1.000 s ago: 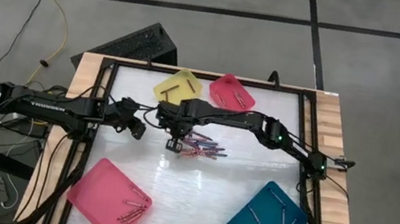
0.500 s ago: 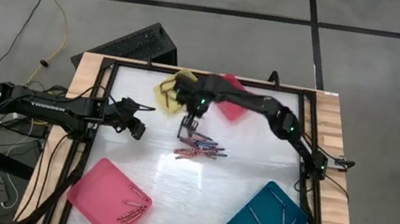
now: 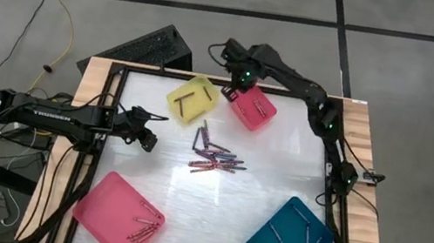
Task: Sort crayons
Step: Put the pink crayon into the red bin
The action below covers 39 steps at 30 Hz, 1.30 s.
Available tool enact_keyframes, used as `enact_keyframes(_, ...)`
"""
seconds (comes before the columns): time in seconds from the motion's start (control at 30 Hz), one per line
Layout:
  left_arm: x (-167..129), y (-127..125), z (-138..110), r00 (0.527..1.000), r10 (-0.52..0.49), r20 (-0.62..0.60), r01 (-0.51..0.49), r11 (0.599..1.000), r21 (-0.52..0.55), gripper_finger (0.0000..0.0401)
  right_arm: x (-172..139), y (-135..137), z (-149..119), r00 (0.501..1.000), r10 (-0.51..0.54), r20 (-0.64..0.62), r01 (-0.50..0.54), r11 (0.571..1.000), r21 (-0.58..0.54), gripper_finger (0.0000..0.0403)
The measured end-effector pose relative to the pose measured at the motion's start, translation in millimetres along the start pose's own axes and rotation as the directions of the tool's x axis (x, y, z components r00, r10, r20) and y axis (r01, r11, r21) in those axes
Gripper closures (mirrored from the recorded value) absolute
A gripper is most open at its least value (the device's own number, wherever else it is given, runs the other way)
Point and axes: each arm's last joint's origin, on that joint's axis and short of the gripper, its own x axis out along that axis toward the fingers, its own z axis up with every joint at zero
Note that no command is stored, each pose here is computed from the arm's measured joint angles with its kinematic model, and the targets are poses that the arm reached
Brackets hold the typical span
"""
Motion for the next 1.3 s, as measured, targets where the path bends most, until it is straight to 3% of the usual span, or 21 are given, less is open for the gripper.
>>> enact_keyframes(0.17, 0, 1, -1, 1.000, 0.007, -0.006, -0.007, 1.000, -0.001, 0.0268, 31, -15, -4, 0.998, -0.020, -0.066, 0.026, 0.996, 0.090, 0.0396)
enact_keyframes(0.37, 0, 1, -1, 1.000, 0.013, -0.013, -0.013, 1.000, 0.001, 0.0268, 66, -19, -16, 0.988, -0.045, -0.146, 0.059, 0.994, 0.092, 0.0395)
enact_keyframes(0.7, 0, 2, -1, 1.000, 0.026, -0.003, -0.026, 1.000, 0.002, 0.0268, 106, -16, -26, 0.991, -0.044, -0.130, 0.062, 0.988, 0.143, 0.0395)
enact_keyframes(1.03, 0, 2, -1, 0.999, 0.043, 0.013, -0.043, 0.999, 0.005, 0.0268, 117, -16, -31, 0.991, -0.044, -0.129, 0.069, 0.978, 0.196, 0.0390)
enact_keyframes(1.3, 0, 2, -1, 0.999, 0.046, 0.016, -0.046, 0.999, 0.005, 0.0268, 121, -16, -35, 0.988, -0.046, -0.150, 0.075, 0.978, 0.193, 0.0348)
